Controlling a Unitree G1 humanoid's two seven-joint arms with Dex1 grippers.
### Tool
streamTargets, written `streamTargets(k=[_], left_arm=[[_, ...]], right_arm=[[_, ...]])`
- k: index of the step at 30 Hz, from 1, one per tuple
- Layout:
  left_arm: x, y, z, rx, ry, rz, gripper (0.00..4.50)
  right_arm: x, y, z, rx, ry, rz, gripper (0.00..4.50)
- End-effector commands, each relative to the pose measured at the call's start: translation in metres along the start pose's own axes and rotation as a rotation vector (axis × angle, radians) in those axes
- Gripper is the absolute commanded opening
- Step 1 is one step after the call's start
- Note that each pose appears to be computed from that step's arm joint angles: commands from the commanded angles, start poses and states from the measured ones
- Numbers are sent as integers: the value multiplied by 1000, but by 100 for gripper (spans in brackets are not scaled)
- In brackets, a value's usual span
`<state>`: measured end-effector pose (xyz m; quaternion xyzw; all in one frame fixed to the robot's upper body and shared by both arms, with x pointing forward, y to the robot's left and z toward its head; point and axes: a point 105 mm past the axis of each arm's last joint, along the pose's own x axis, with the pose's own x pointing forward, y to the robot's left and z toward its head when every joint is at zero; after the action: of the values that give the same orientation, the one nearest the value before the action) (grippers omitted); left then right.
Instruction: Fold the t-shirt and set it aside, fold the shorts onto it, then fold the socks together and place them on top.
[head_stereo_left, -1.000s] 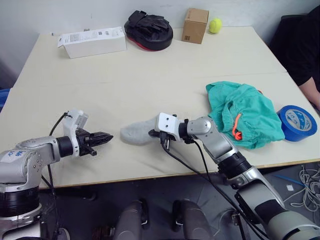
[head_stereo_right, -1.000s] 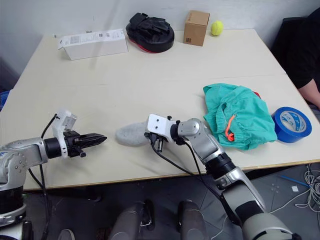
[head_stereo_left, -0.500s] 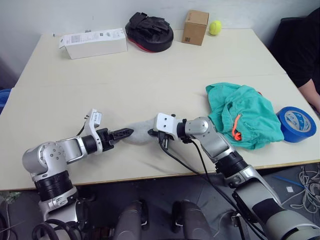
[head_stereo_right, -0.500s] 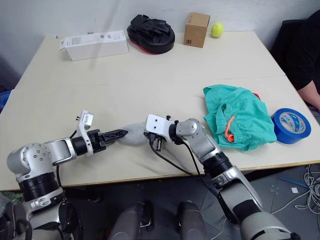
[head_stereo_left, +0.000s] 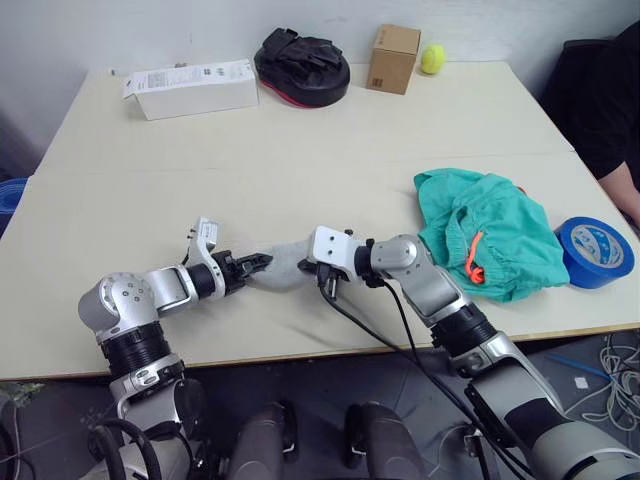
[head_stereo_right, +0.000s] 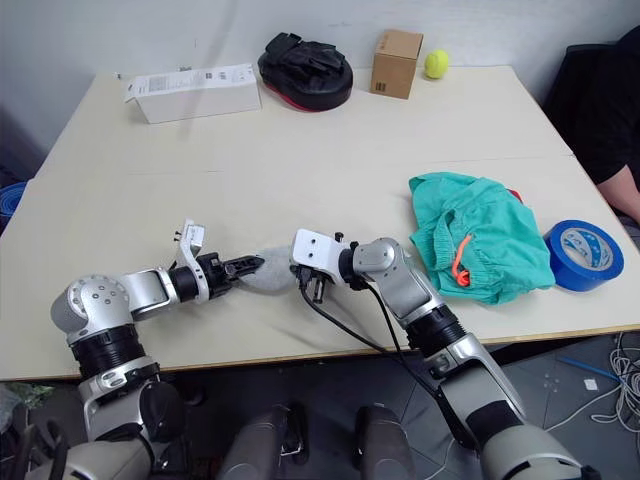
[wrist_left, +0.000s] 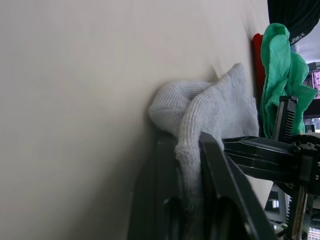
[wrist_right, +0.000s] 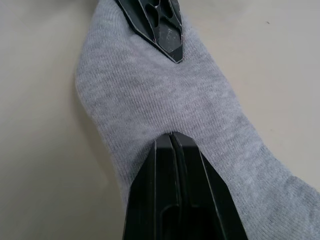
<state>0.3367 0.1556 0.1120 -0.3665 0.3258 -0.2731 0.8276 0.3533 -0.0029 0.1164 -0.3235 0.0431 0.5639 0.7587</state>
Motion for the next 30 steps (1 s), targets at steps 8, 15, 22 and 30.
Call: streamTargets(k=[8,15,22,30], left_arm=[[15,-76,27,168,31,-209,3],[46,-104,12,203,153,-233,3],[66,-80,0,210,188,-108,3],[72,-75,3,213,171,-103,3]], right_arm=[[-2,1,-4,42,3,-36,0],[-5,-1,-10,88,13,-80,0],[-15,-4,-14,127,15,-125,0],[-26,0,-16,83,32,-120,0]])
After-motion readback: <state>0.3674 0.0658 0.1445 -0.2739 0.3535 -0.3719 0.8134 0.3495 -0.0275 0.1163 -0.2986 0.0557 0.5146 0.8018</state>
